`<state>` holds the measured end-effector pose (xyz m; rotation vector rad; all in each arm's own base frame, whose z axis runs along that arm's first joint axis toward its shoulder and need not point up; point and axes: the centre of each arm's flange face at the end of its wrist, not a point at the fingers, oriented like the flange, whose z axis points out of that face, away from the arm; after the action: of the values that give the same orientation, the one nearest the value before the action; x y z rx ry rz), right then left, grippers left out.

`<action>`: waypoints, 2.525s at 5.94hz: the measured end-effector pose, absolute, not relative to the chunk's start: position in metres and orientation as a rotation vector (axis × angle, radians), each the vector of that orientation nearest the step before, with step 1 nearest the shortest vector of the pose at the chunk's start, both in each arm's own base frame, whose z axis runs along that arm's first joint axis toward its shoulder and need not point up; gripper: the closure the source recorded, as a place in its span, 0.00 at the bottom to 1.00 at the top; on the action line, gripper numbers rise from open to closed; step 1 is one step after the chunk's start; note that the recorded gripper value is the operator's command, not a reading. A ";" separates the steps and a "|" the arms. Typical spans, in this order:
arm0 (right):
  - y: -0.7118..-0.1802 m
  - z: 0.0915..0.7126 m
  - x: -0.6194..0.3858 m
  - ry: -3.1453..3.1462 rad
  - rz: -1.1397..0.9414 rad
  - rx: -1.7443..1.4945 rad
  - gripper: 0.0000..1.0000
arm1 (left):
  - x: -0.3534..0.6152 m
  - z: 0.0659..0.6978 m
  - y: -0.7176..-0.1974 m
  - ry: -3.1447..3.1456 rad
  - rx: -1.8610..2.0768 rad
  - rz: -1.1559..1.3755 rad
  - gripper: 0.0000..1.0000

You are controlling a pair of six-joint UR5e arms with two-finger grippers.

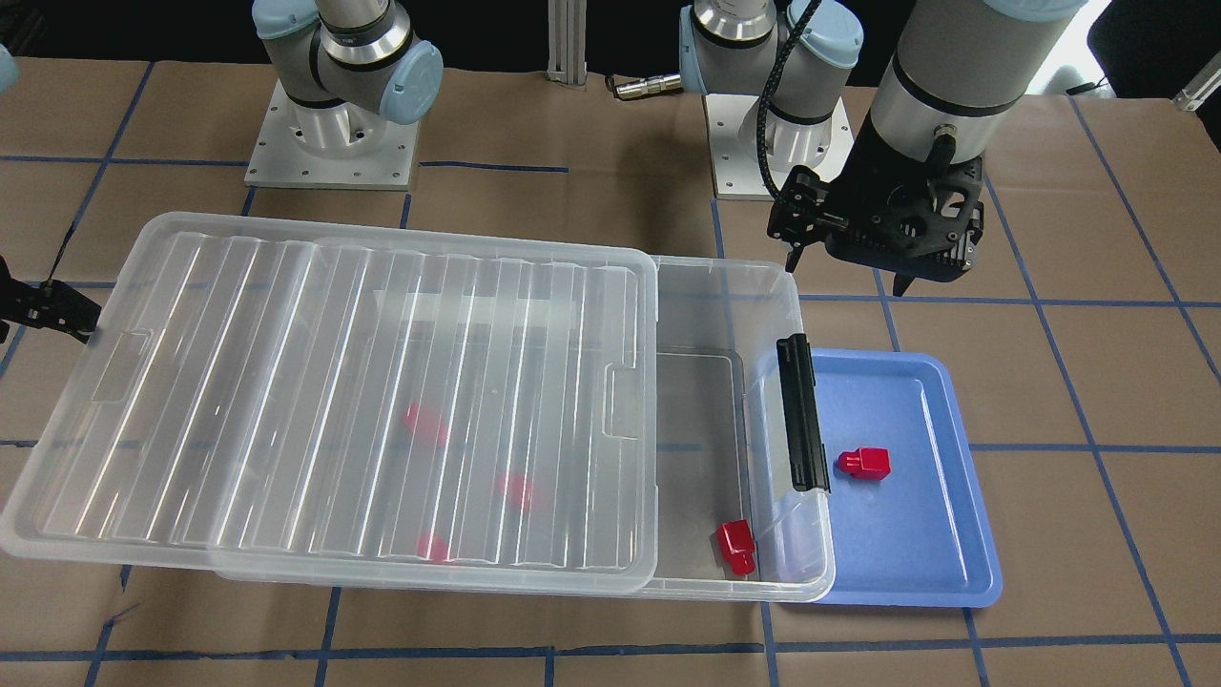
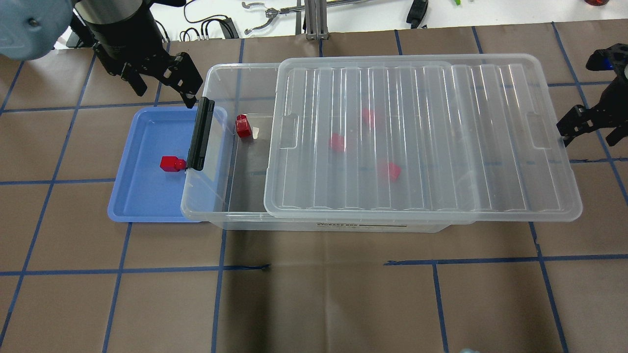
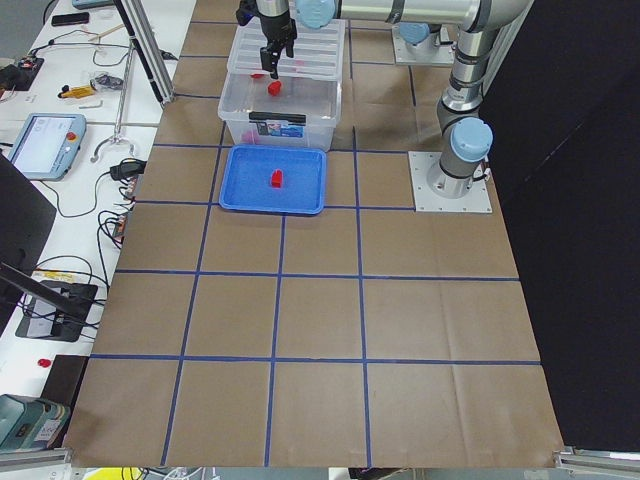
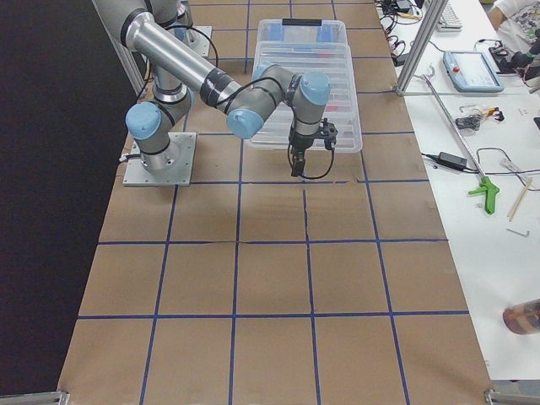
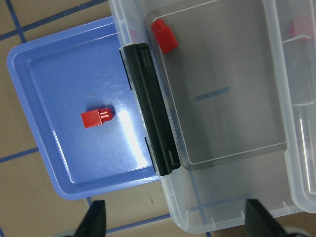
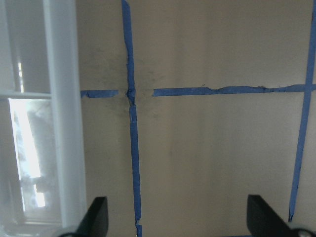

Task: Place red block in blue tray from box

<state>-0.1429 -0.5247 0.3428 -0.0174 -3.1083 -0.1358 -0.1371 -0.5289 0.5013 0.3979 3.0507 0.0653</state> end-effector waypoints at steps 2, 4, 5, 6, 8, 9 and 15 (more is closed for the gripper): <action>-0.531 0.343 -0.119 -3.122 -0.123 0.046 0.00 | -0.133 0.500 -0.515 3.052 0.308 0.026 0.02; -0.535 0.342 -0.104 -3.136 -0.111 0.082 0.00 | -0.131 0.503 -0.510 3.060 0.239 0.008 0.02; -0.536 0.341 -0.096 -3.154 -0.103 0.097 0.00 | -0.131 0.504 -0.509 3.062 0.219 0.005 0.02; -0.537 0.339 -0.085 -3.161 -0.102 0.122 0.00 | -0.131 0.505 -0.508 3.062 0.210 0.003 0.02; -0.537 0.334 -0.068 -3.165 -0.109 0.167 0.00 | -0.130 0.506 -0.508 3.080 0.164 -0.005 0.02; -0.537 0.333 -0.062 -3.177 -0.104 0.178 0.00 | -0.131 0.506 -0.509 3.108 0.145 -0.009 0.02; -0.543 0.350 -0.031 -3.183 -0.039 0.256 0.00 | -0.132 0.505 -0.511 3.129 0.151 -0.007 0.02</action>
<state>-0.0310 -0.5431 0.3496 0.2563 -3.1832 -0.0389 -0.1318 -0.5113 0.5045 0.1509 3.1287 -0.0072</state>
